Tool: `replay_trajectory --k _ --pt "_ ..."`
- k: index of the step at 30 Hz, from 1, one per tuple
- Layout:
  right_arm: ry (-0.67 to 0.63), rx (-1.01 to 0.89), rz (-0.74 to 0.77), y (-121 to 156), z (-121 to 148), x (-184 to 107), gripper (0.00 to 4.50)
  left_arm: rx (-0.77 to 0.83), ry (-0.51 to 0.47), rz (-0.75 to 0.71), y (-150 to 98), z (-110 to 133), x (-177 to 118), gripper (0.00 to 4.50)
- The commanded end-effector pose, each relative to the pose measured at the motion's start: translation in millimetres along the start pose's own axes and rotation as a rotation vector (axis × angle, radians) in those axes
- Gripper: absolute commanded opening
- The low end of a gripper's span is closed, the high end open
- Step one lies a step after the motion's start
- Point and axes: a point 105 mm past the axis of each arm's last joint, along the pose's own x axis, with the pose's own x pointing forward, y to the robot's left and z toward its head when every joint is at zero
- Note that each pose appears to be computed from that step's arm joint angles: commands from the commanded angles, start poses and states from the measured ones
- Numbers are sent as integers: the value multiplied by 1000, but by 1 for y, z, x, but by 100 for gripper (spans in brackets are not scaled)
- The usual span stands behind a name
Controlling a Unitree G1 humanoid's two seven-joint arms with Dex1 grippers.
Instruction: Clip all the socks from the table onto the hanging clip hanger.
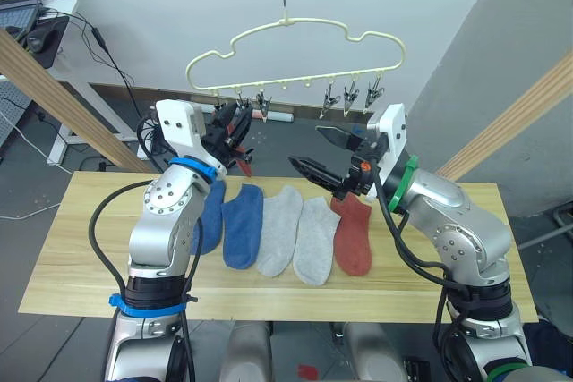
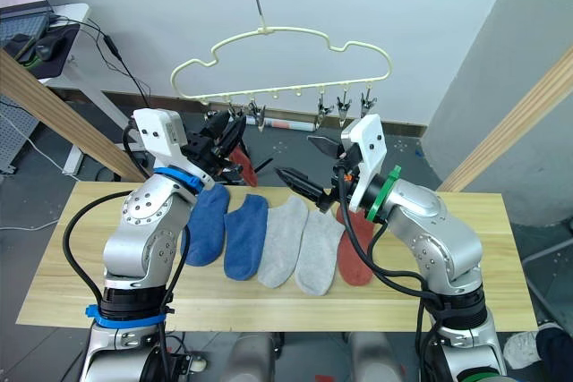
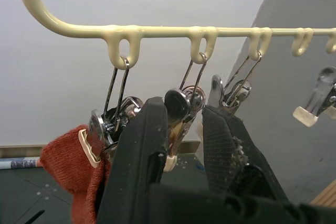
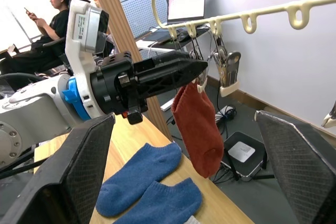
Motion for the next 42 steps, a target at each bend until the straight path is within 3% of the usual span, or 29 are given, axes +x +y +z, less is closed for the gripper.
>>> replay_trajectory --k 1,31,34,38,42 --pt "-55 -23 17 4 14 -2 450 27 -64 -17 -4 16 4 134" --pt "-50 -18 2 1 12 -1 450 67 -62 34 -1 13 3 134" --pt "-51 -18 0 0 12 -1 450 66 -66 32 -3 14 4 190" --pt "-52 -21 -2 0 12 -2 450 67 -67 25 -4 14 6 311" --pt "-53 -20 -3 0 12 -2 450 68 -72 27 -4 16 8 311"
